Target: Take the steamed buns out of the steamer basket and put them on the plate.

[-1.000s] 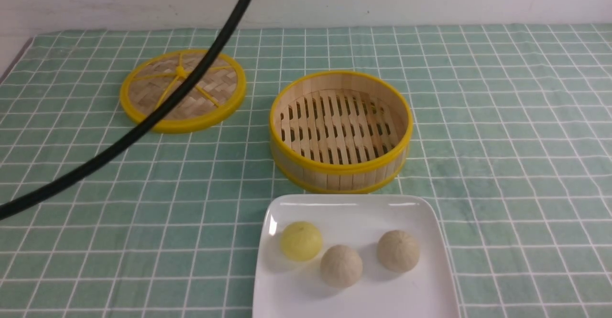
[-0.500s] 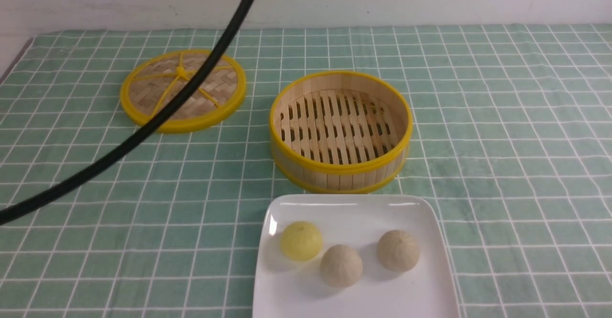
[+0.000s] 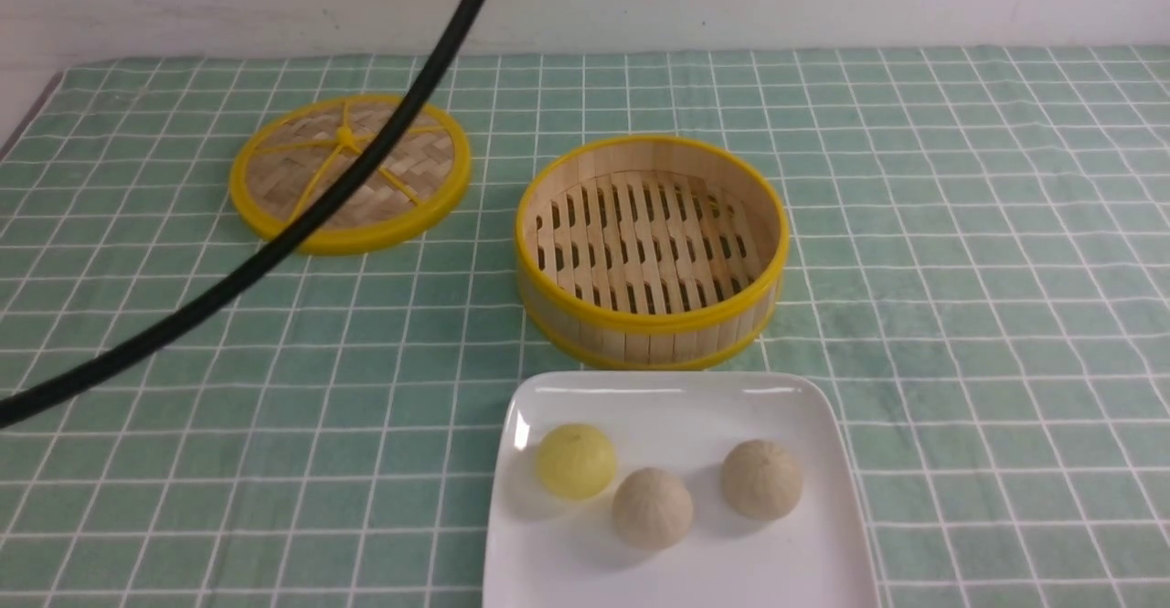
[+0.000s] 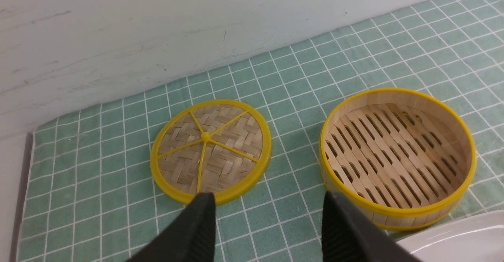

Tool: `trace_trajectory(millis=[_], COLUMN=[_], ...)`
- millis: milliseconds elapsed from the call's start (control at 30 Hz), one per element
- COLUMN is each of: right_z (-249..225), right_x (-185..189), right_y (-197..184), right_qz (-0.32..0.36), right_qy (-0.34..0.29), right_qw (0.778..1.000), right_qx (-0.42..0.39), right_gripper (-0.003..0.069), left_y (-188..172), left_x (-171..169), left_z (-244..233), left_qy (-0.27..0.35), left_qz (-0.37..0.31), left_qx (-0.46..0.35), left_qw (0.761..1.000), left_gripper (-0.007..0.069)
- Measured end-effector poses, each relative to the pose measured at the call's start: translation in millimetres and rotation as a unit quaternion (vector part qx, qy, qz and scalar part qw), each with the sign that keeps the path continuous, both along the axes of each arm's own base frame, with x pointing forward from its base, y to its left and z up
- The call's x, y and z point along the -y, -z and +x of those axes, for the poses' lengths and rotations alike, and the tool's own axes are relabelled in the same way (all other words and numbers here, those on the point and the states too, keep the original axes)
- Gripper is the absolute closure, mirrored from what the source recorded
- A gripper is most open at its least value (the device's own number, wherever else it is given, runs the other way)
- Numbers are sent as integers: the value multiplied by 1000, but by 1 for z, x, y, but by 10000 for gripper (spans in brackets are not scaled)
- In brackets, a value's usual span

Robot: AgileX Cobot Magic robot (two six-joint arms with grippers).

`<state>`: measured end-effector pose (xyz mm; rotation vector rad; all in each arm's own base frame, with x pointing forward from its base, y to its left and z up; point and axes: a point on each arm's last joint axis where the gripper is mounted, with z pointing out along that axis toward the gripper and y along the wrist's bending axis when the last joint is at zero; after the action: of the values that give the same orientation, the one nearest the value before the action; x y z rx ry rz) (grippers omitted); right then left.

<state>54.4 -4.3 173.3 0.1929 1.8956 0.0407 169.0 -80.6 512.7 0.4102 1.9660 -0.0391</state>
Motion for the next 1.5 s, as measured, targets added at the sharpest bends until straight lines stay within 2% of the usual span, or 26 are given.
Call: trace_trajectory(millis=[133,300,1500], right_z=[0,0,0], right_x=[3,4,4], right_y=[0,0,0], right_qz=[-37,-48,-50], right_qy=[9,10,11], right_qw=[999,999,999], right_qx=[-3,-4,-4], right_gripper=[419,419,419], left_y=[0,0,2], left_x=[0,0,-1], left_z=[0,0,-1], left_qy=[-1,-1,-5], left_qz=[0,0,4], left_qx=[-1,-1,-11], left_qw=[1000,1000,1000], left_gripper=[239,239,239])
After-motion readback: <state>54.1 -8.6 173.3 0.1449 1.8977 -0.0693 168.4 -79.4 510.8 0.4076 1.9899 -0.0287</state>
